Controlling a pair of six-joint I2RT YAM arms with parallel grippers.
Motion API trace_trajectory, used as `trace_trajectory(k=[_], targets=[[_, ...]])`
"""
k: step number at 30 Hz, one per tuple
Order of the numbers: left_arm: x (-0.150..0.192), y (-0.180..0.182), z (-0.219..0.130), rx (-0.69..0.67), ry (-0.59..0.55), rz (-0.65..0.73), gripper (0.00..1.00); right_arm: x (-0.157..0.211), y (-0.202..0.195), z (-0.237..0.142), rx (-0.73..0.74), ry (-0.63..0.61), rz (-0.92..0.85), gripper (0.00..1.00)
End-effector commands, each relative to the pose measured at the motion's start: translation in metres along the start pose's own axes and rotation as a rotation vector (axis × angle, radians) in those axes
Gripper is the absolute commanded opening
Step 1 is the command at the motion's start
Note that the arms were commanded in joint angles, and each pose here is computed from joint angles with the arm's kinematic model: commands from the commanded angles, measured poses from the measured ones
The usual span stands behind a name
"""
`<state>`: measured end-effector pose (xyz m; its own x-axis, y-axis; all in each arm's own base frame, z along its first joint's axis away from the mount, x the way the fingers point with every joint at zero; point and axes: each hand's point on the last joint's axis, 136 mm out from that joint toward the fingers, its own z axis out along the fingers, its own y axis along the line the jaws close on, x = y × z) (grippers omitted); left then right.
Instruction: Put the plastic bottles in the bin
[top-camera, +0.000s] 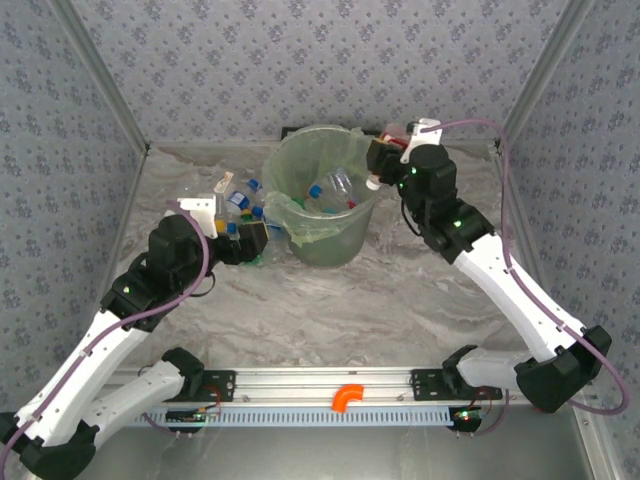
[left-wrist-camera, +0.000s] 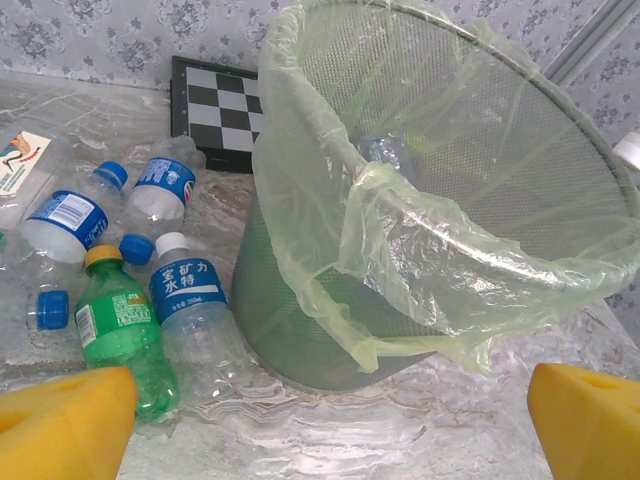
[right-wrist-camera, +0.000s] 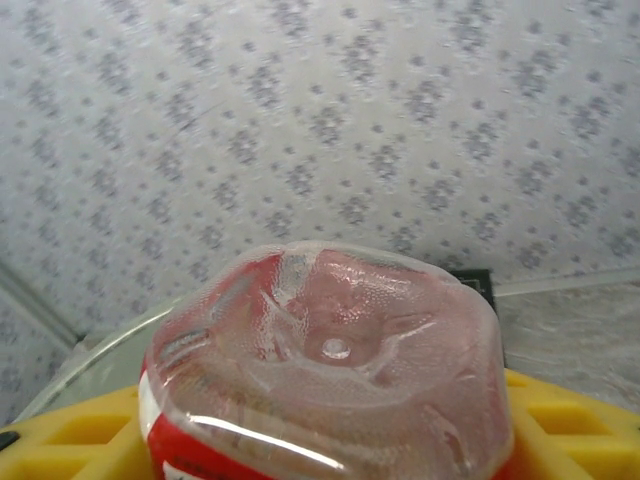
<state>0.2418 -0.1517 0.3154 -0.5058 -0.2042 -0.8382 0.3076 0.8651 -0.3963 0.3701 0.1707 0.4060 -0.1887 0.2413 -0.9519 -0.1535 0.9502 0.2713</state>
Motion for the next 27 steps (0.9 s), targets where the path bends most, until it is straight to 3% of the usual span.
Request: trace_trajectory(k=[1, 12, 27], targets=[[-0.008, -0.007, -0.007, 0.038, -0.035, 0.011, 1.0, -0.032, 0.023, -0.014, -0.01, -0.112, -0.11, 0.64], [-0.005, -0.005, -0.009, 0.032, -0.034, 0.01, 1.0, -0.008, 0.095, -0.006, -0.172, -0.089, -0.236, 0.65], [-0.006, -0.001, -0.015, 0.018, -0.048, 0.016, 1.0, 0.025, 0.122, -0.007, -0.22, -0.049, -0.263, 0.65]])
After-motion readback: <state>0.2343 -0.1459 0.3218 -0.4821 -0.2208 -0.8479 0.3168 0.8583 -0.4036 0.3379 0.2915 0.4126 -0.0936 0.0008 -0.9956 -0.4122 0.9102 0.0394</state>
